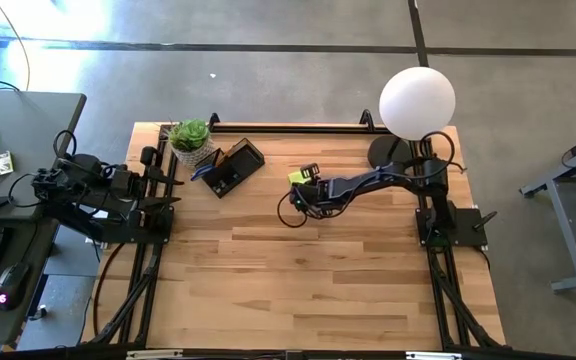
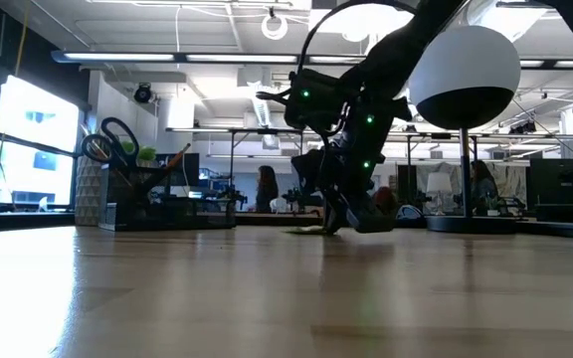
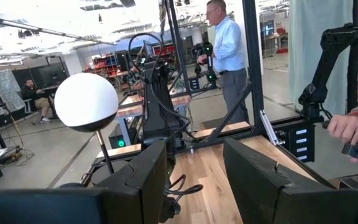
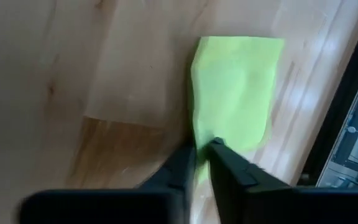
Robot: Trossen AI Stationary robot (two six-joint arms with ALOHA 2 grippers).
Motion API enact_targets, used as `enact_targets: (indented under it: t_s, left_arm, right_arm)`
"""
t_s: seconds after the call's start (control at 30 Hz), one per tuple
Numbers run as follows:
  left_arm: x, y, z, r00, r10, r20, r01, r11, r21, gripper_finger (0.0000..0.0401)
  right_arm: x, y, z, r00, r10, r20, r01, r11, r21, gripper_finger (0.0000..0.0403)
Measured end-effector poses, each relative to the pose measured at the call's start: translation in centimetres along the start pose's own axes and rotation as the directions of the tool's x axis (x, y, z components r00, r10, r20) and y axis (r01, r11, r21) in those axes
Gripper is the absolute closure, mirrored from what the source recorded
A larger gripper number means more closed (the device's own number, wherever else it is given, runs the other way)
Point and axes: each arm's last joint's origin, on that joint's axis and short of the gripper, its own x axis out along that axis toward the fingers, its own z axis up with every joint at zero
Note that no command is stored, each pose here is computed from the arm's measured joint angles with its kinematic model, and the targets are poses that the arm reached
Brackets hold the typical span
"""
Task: Pick and place office supplies into organizer
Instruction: Put the green sticky note into the desk organizer
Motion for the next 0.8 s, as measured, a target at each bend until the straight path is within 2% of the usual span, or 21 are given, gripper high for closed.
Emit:
enact_targets:
  t_s: [0.1, 0.23, 0.33, 0.7, 0.8]
  left_arm:
    - [0.0, 0.0, 0.0, 1.0, 0.0, 0.0, 0.0, 1.0, 0.0, 0.0252]
    - [0.0, 0.0, 0.0, 1.0, 0.0, 0.0, 0.0, 1.0, 0.0, 0.0252]
    - [0.0, 0.0, 0.0, 1.0, 0.0, 0.0, 0.0, 1.0, 0.0, 0.0252]
    - [0.0, 0.0, 0.0, 1.0, 0.0, 0.0, 0.0, 1.0, 0.0, 0.0252]
    - [0.0, 0.0, 0.1, 1.0, 0.002, 0.006, -0.002, 1.0, -0.002, 0.0252]
  right_arm:
    - [-0.1, 0.2, 0.2, 1.0, -0.012, 0.007, 0.012, 1.0, -0.006, 0.0396]
    - [-0.4, 0.1, 0.8, 0.999, -0.039, 0.01, 0.039, 0.999, -0.006, 0.0389]
    - [-1.1, -0.8, 1.8, 0.997, -0.061, 0.047, 0.06, 0.998, 0.013, 0.0399]
    - [-6.4, -7.7, 6.4, 0.951, -0.21, 0.228, 0.169, 0.968, 0.186, 0.04]
    - [-7.4, -9.2, 7.0, 0.93, -0.235, 0.284, 0.186, 0.964, 0.187, 0.04]
